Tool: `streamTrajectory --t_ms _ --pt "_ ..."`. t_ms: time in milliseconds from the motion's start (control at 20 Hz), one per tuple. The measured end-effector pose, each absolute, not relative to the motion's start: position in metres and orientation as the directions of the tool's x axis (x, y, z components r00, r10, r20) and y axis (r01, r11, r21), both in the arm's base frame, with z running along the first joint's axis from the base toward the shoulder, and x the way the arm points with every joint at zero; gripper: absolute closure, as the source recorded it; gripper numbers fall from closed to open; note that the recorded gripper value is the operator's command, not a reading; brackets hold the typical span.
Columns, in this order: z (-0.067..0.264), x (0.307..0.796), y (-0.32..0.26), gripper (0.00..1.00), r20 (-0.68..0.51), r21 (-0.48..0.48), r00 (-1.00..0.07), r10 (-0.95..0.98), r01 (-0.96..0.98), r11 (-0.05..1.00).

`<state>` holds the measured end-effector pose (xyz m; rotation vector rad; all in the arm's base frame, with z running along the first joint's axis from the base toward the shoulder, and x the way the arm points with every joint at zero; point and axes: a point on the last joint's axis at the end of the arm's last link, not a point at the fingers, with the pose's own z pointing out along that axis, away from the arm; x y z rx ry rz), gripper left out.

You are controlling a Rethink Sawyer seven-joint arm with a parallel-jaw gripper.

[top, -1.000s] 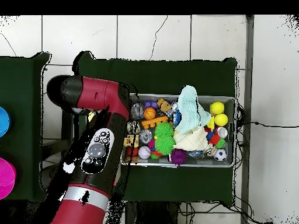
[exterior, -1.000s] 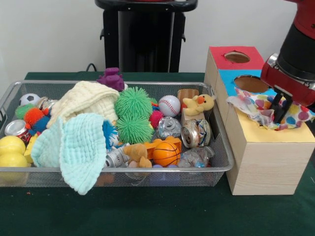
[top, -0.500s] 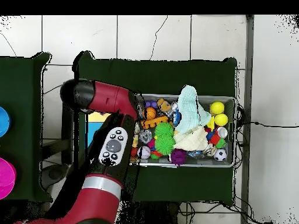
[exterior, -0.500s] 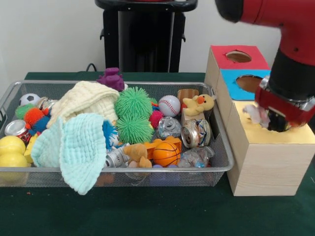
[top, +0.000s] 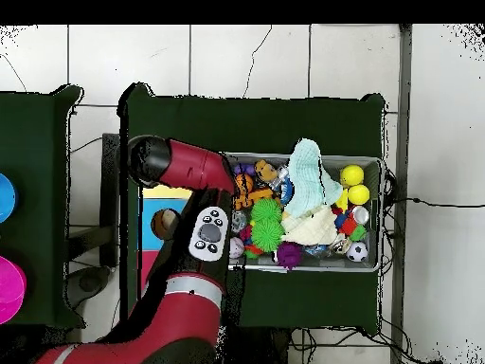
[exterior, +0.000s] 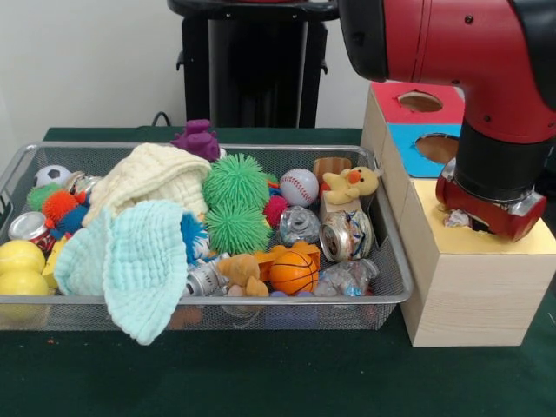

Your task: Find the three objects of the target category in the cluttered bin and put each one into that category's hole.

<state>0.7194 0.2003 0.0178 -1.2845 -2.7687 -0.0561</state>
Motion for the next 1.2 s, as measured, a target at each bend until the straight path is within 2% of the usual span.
streamTrajectory --t_ms 300,600,800,1000,1200 --pt "0.019 0.718 0.201 1.0 0.071 -0.011 -0.665 0.744 0.745 0.667" --pt "0.031 0.714 0.204 1.0 -0.004 -0.045 -0.709 0.705 0.705 0.708" --pt "0.053 0.718 0.205 1.0 -0.05 -0.068 -0.736 0.675 0.677 0.733" --pt "0.081 0.723 0.205 1.0 -0.044 -0.107 -0.751 0.658 0.659 0.745" --pt "0.111 0.735 0.203 1.0 -0.057 -0.107 -0.752 0.656 0.658 0.745"
